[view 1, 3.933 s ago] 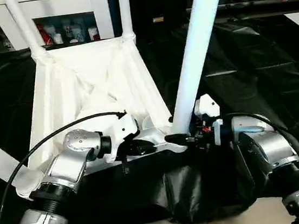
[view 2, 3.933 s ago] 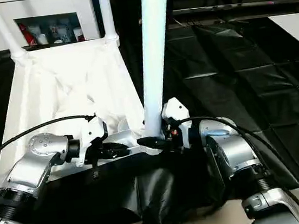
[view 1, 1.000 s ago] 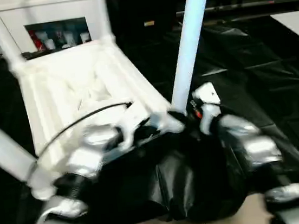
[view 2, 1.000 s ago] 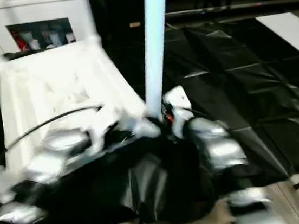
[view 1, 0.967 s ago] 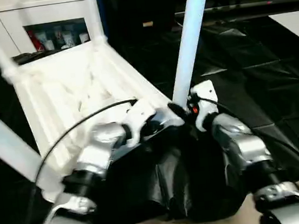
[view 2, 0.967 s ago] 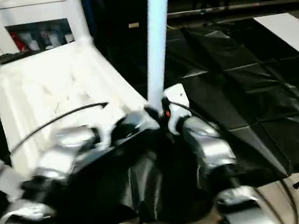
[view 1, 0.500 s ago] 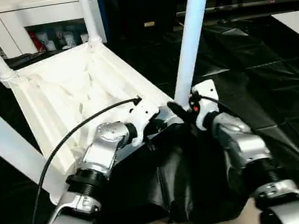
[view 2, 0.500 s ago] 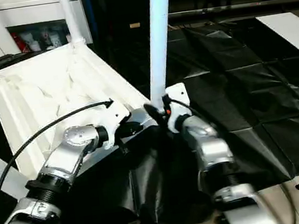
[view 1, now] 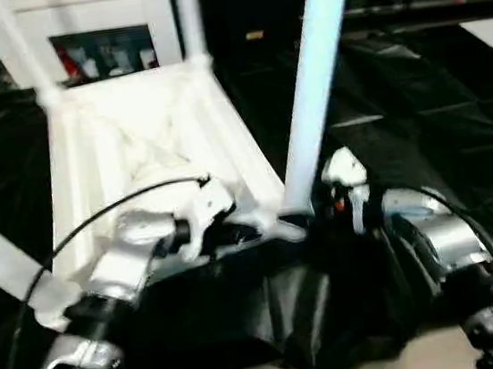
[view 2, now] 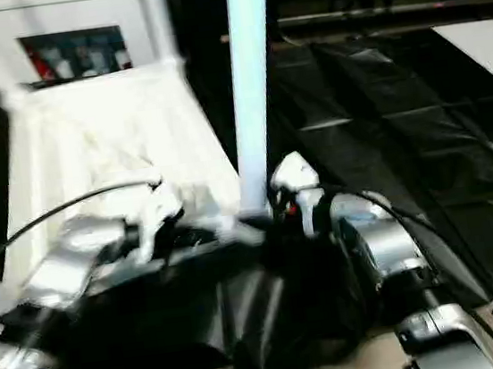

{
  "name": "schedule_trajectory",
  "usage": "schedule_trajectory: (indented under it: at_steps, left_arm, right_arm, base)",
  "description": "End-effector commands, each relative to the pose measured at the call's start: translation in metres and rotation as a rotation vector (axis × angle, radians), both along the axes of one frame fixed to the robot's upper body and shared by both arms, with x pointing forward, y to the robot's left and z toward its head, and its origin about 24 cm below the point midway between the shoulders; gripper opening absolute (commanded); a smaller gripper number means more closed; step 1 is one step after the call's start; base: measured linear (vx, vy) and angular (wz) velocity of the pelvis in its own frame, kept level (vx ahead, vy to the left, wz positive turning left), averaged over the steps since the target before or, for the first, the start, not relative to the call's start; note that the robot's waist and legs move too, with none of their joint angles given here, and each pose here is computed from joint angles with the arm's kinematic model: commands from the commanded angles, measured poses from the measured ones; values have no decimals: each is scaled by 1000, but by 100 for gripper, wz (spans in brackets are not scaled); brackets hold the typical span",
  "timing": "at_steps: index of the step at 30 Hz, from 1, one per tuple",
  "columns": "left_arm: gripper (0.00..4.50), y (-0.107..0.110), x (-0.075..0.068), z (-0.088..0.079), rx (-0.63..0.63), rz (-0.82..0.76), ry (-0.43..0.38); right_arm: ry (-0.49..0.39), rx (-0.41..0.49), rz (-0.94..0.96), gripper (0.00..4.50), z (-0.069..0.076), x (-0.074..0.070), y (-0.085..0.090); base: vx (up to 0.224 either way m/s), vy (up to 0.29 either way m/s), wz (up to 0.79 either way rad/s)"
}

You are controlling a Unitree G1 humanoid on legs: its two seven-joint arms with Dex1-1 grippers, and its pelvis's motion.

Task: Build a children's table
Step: Rotate leg to tighten

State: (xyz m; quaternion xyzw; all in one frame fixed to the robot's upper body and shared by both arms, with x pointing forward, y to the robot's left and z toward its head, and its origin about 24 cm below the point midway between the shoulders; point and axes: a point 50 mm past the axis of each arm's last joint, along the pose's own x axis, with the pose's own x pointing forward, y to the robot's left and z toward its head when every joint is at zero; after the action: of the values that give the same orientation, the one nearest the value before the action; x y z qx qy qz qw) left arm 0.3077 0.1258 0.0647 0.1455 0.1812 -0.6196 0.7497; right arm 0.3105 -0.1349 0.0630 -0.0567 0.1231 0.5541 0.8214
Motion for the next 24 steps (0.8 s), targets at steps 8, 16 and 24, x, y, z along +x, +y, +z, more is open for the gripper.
schedule_trajectory:
  at_steps: [8, 16, 24]
  left_arm:
    - [0, -6, -6, 0, -40, -48, 22]
    - [0, -6, -4, -1, -35, -41, 14]
    - [0, -28, 24, -5, 2, 252, -98]
  right_arm:
    - [22, -15, 91, 253, -4, -8, 6]
    - [29, 8, 83, 241, -5, -8, 6]
    - [41, 19, -443, 240, -30, 16, 17]
  base:
    - [0, 0, 0]
    - [0, 0, 0]
    - [0, 0, 0]
